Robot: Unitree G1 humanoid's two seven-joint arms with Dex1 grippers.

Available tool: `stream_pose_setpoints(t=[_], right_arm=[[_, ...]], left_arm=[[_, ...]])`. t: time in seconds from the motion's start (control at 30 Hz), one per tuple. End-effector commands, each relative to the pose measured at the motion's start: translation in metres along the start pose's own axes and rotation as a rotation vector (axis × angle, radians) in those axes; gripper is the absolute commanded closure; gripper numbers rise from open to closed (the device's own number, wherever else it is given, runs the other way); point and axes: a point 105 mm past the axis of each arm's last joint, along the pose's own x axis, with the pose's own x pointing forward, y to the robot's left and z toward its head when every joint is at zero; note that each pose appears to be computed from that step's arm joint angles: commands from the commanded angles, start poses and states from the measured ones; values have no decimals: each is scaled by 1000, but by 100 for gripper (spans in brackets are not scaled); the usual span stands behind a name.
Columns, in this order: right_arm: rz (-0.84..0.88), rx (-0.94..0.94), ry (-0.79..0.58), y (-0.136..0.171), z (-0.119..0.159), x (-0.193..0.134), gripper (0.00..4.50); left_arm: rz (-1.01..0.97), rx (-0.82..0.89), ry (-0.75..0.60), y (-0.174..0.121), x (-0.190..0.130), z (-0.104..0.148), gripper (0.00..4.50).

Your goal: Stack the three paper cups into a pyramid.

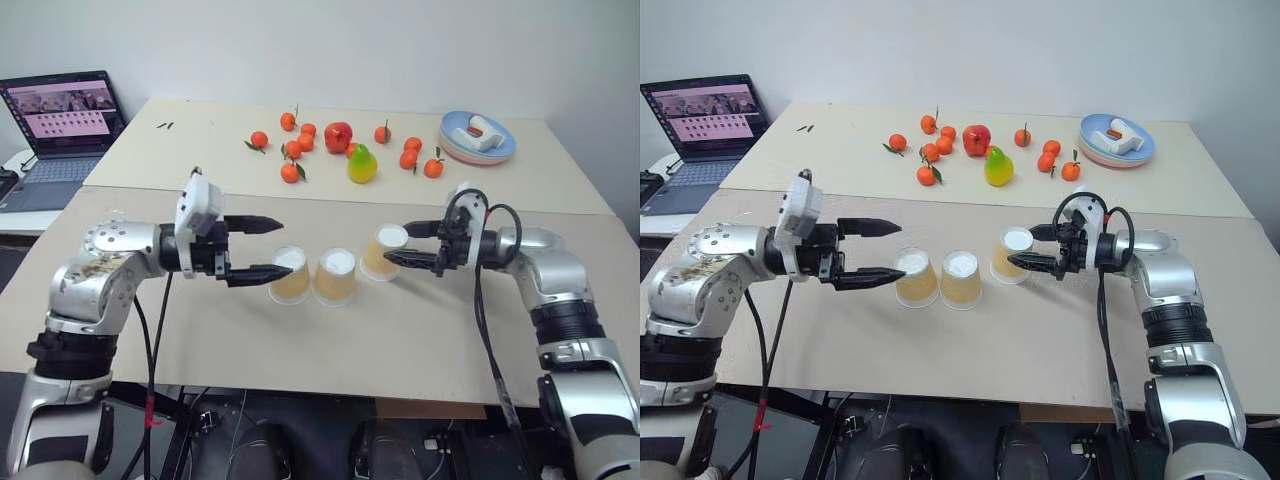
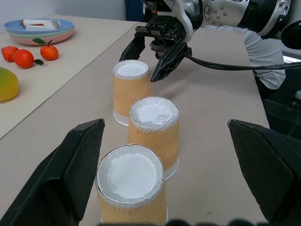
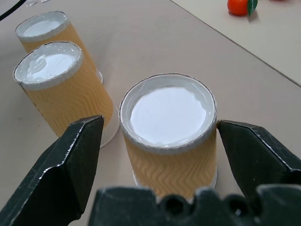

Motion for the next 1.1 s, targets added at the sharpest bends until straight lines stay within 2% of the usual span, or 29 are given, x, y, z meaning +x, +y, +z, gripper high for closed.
stream_pose_setpoints(t=[0.03,0.4,0.5,0.6,0.7,0.87,1.0,1.1], right_arm=[[-22,-51,-47,-4,17,3,0],[-48,-31,-107,-4,24,9,0],[-47,-33,-113,-3,25,9,69],[-45,-30,-114,-2,24,11,169],[-51,-34,-120,-1,27,11,179],[-25,-106,-161,9,57,6,179],[51,-191,-179,30,96,1,179],[132,-271,-141,54,127,7,179]], left_arm=[[-14,56,-11,-4,0,9,2],[-5,60,14,-4,-4,4,2],[-1,63,20,-3,-5,2,0],[0,65,22,-3,-5,2,0],[3,69,28,-3,-5,1,0],[11,69,29,-3,-5,0,0],[9,73,37,-4,-6,-2,0],[16,71,39,-3,-7,-4,0]])
